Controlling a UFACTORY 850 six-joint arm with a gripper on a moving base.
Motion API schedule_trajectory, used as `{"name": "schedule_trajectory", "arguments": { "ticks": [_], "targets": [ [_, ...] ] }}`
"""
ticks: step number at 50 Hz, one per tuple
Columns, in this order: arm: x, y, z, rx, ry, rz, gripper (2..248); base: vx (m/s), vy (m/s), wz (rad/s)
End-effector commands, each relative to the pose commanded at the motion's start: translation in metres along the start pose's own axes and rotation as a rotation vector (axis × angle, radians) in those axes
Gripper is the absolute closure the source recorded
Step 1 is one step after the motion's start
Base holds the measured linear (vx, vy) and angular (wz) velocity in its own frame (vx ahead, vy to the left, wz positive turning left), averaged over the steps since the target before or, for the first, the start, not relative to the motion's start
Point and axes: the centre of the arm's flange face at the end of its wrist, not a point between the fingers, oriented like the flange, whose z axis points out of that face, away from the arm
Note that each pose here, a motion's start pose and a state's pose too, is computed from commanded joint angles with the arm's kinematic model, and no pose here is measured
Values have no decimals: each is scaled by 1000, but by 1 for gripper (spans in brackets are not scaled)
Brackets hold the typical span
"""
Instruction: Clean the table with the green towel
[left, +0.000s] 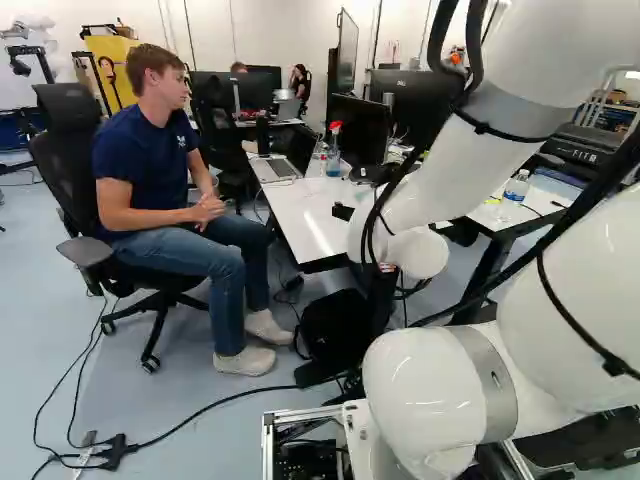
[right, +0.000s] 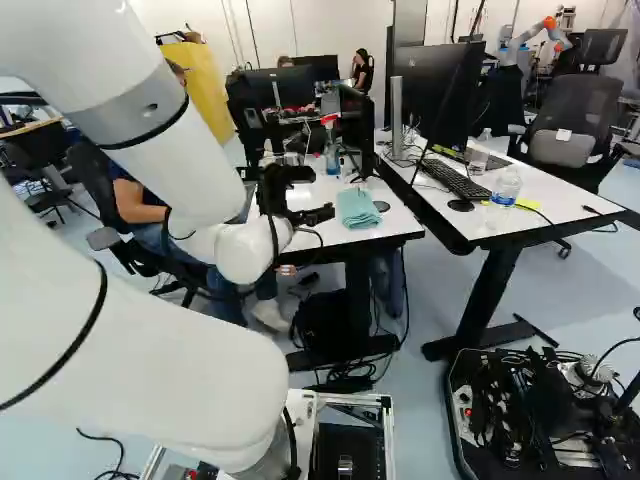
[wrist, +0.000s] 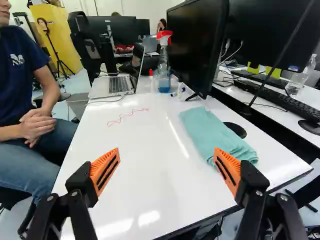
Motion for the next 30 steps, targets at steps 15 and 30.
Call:
{"name": "schedule_trajectory", "arguments": {
  "ticks": [15, 30],
  "targets": [
    [21, 12, 15, -37, 30, 10, 3, 0, 0, 0],
    [37, 25, 34, -70, -3, 19, 3, 0, 0, 0]
  ]
}}
